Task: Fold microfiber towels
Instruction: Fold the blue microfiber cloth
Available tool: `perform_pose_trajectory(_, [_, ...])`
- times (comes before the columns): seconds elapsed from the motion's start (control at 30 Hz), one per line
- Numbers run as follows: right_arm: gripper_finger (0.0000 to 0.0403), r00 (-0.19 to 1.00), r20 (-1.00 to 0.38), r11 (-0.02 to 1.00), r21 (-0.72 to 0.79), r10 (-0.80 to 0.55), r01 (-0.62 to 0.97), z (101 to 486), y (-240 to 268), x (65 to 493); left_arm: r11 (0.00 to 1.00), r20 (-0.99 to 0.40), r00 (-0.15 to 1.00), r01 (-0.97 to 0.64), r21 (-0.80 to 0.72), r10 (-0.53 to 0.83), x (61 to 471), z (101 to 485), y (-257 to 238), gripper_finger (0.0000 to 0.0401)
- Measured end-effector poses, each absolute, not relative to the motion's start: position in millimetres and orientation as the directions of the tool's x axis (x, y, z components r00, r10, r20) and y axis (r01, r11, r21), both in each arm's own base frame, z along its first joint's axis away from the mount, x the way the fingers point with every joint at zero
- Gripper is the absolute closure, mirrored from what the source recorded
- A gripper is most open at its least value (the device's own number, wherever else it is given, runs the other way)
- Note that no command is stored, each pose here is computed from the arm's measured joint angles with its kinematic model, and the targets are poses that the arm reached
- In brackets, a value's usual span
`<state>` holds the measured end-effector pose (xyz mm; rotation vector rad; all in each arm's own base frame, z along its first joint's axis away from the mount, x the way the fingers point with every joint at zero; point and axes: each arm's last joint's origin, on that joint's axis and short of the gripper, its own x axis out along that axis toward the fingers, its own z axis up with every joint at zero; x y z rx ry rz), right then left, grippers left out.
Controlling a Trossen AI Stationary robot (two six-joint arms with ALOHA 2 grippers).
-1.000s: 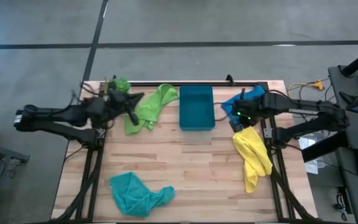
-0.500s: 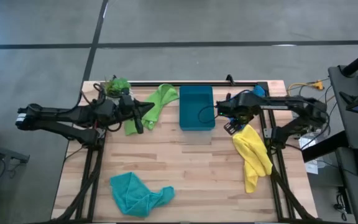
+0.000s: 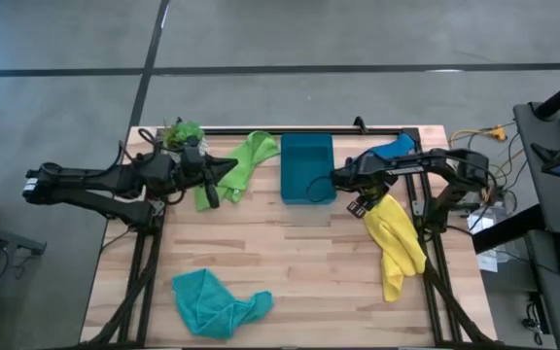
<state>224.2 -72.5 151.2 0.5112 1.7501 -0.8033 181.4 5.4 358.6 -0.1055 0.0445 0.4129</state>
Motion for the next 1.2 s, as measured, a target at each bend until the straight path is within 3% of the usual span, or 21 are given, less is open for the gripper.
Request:
perform_pose_trajectory(0.3, [0.0275, -0.385, -0.922, 0.676, -0.309, -0.041, 0.669, 131, -78, 218, 0.911, -0.068, 0.915, -0.403, -0.091, 0.398, 183, 358, 5, 0.0401])
perform_pose_trajectory(0.53, [0.0367, -0.341, -0.938, 0.676, -0.287, -0.056, 0.679, 142, -77, 215, 0.911, -0.058, 0.916, -0.401, -0.097, 0.397, 180, 359, 5, 0.0401])
perform_pose_trajectory(0.63, [0.0389, -0.297, -0.952, 0.671, -0.265, -0.07, 0.692, 154, -77, 215, 0.911, -0.054, 0.916, -0.401, -0.098, 0.397, 179, 360, 5, 0.0401])
perform_pose_trajectory(0.9, [0.0392, -0.184, -0.977, 0.661, -0.208, -0.107, 0.721, 206, -74, 207, 0.911, -0.059, 0.916, -0.402, -0.096, 0.398, 180, 359, 5, 0.0401])
perform_pose_trajectory(1.2, [0.0394, 0.136, -0.968, 0.653, -0.036, -0.211, 0.757, 289, -69, 193, 0.911, -0.073, 0.914, -0.403, -0.08, 0.398, 186, 356, 5, 0.0401])
